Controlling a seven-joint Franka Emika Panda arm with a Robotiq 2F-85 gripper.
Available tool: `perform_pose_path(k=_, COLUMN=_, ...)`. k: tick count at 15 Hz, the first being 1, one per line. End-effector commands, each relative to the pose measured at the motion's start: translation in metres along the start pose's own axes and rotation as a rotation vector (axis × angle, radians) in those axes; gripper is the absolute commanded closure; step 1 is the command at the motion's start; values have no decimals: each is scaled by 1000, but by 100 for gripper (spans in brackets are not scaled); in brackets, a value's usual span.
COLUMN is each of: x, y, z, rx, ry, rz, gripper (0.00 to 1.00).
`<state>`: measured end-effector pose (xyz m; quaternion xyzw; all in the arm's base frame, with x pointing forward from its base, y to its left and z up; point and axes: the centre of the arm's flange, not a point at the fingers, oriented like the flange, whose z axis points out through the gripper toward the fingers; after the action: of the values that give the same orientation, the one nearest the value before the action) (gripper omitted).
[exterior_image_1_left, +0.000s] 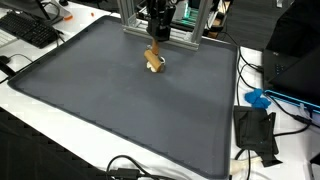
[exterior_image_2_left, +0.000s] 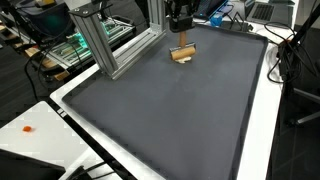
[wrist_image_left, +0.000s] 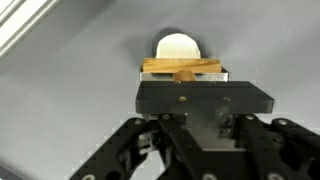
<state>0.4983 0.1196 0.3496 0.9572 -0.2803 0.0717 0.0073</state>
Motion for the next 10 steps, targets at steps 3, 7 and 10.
perform_pose_path(k=3, x=2, y=3, z=28, rx=-19, ry=31, rz=59, gripper=78)
perform_pose_path(k=7, x=-6, y=-1, z=26, rx=-25, ry=-66, rz=36, gripper=78)
perform_pose_path(k=10, x=-11, y=-5, z=28, rx=-37, ry=-128, rz=-5, gripper=78)
